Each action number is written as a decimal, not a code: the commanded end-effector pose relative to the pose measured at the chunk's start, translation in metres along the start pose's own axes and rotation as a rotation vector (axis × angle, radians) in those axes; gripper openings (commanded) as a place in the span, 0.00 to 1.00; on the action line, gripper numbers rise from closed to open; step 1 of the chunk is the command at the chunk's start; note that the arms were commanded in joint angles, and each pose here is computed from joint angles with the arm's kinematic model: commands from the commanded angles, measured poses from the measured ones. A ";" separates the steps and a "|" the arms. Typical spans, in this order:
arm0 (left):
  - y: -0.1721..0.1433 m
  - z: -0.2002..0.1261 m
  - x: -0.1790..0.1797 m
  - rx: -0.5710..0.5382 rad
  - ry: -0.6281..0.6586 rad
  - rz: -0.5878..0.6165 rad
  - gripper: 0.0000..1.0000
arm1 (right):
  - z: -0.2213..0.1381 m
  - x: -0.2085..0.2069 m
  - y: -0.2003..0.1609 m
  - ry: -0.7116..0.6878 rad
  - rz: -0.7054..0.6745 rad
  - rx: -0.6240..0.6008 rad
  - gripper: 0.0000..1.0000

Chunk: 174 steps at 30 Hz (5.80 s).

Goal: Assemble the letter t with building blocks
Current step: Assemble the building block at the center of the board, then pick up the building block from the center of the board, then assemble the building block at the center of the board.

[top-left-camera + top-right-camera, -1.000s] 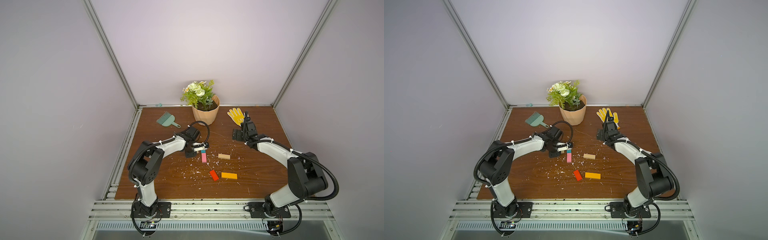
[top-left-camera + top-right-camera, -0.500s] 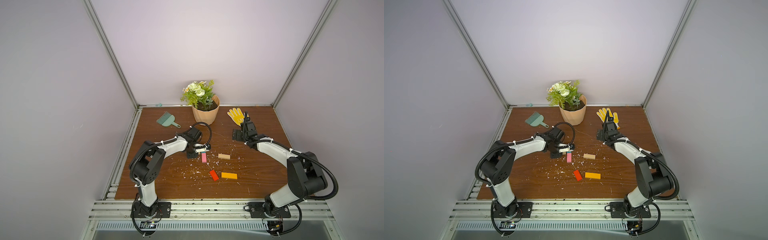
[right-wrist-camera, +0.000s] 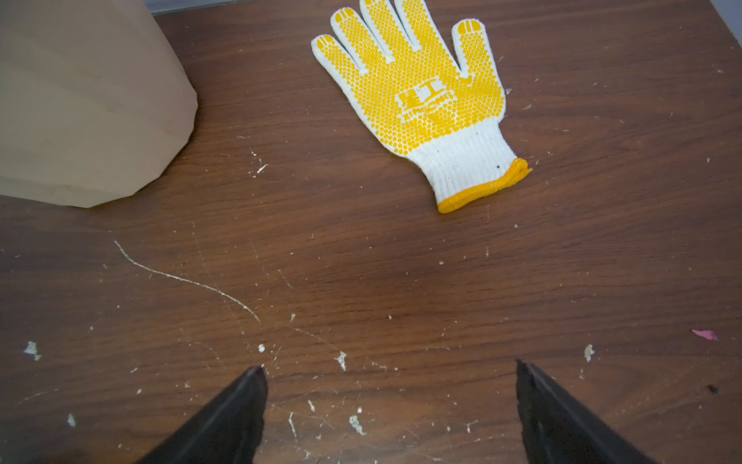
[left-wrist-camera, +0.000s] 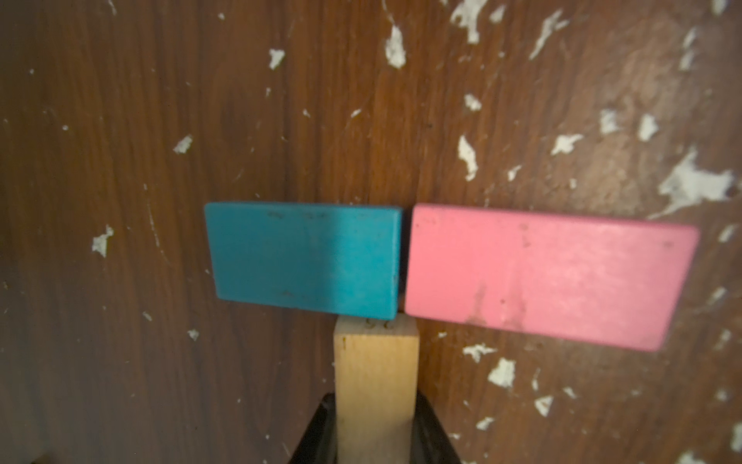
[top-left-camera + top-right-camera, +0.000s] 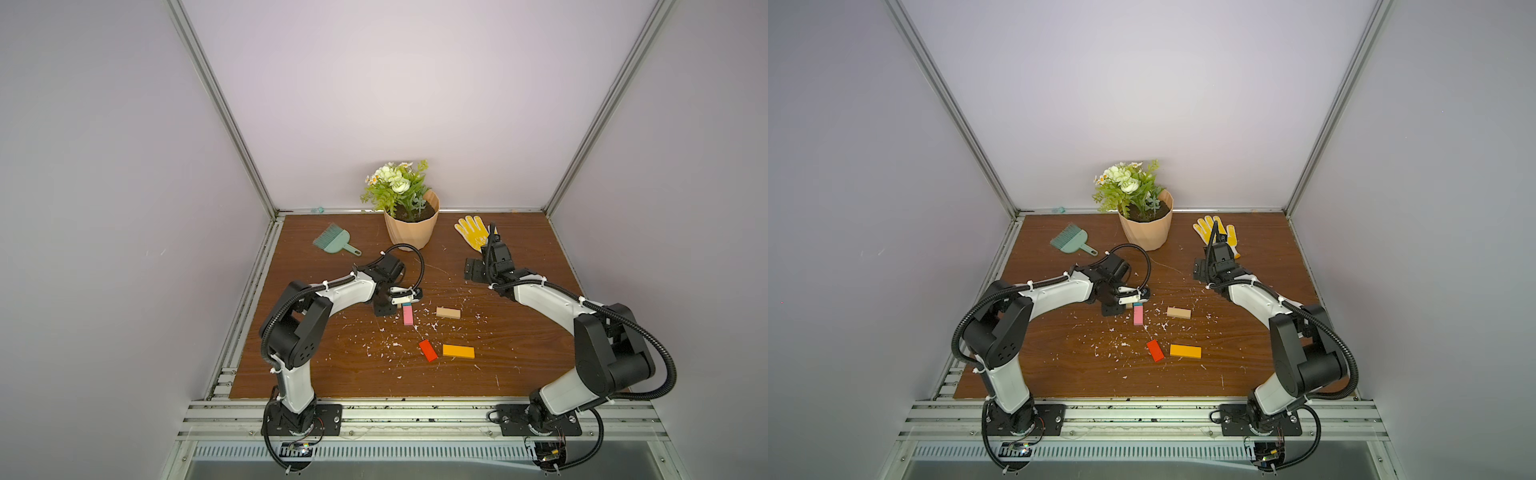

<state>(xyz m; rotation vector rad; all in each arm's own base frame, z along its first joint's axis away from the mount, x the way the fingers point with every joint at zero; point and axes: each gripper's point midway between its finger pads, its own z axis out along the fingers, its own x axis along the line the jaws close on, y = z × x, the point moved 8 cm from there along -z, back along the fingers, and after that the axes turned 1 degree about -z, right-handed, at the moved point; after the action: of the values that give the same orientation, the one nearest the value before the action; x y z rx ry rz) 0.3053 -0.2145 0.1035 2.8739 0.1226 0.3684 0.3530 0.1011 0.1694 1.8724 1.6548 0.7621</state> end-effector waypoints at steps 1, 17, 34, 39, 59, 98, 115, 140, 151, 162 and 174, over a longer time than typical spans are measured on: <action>0.000 0.003 -0.003 0.021 -0.006 0.033 0.43 | -0.001 0.000 0.007 -0.010 0.000 -0.026 0.99; 0.032 -0.088 0.035 -0.166 0.233 -0.186 0.99 | -0.017 0.024 0.001 0.153 -0.234 -0.033 0.96; -0.050 -0.154 0.072 -0.583 0.145 -1.372 0.99 | -0.042 0.077 -0.067 0.357 -0.688 0.172 0.82; -0.076 -0.158 0.078 -0.508 0.222 -1.448 0.99 | -0.051 0.086 -0.076 0.330 -0.801 0.198 0.82; -0.084 -0.133 0.078 -0.437 0.170 -1.481 0.99 | -0.043 0.100 -0.086 0.408 -0.943 0.299 0.77; -0.092 -0.123 0.080 -0.389 0.146 -1.526 0.99 | -0.018 0.098 -0.087 0.330 -1.020 0.385 0.08; -0.102 -0.123 0.079 -0.352 0.174 -1.570 0.99 | -0.029 0.126 -0.052 0.472 -1.371 0.150 0.00; -0.113 -0.122 0.081 -0.352 0.171 -1.609 0.99 | 0.000 0.156 -0.092 0.621 -1.476 0.327 0.00; -0.114 -0.121 0.082 -0.348 0.169 -1.614 0.99 | 0.005 0.163 -0.093 0.613 -1.501 0.340 0.01; -0.116 -0.120 0.082 -0.343 0.173 -1.621 0.99 | 0.006 0.166 -0.095 0.608 -1.521 0.341 0.13; -0.117 -0.120 0.082 -0.341 0.172 -1.626 0.99 | 0.008 0.166 -0.100 0.612 -1.536 0.366 0.19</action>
<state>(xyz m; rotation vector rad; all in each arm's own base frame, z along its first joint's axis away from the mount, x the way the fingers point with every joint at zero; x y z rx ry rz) 0.3439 -0.0698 0.2052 1.6182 1.8762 0.2218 0.3072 0.2731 0.1076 0.0799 2.9156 0.3008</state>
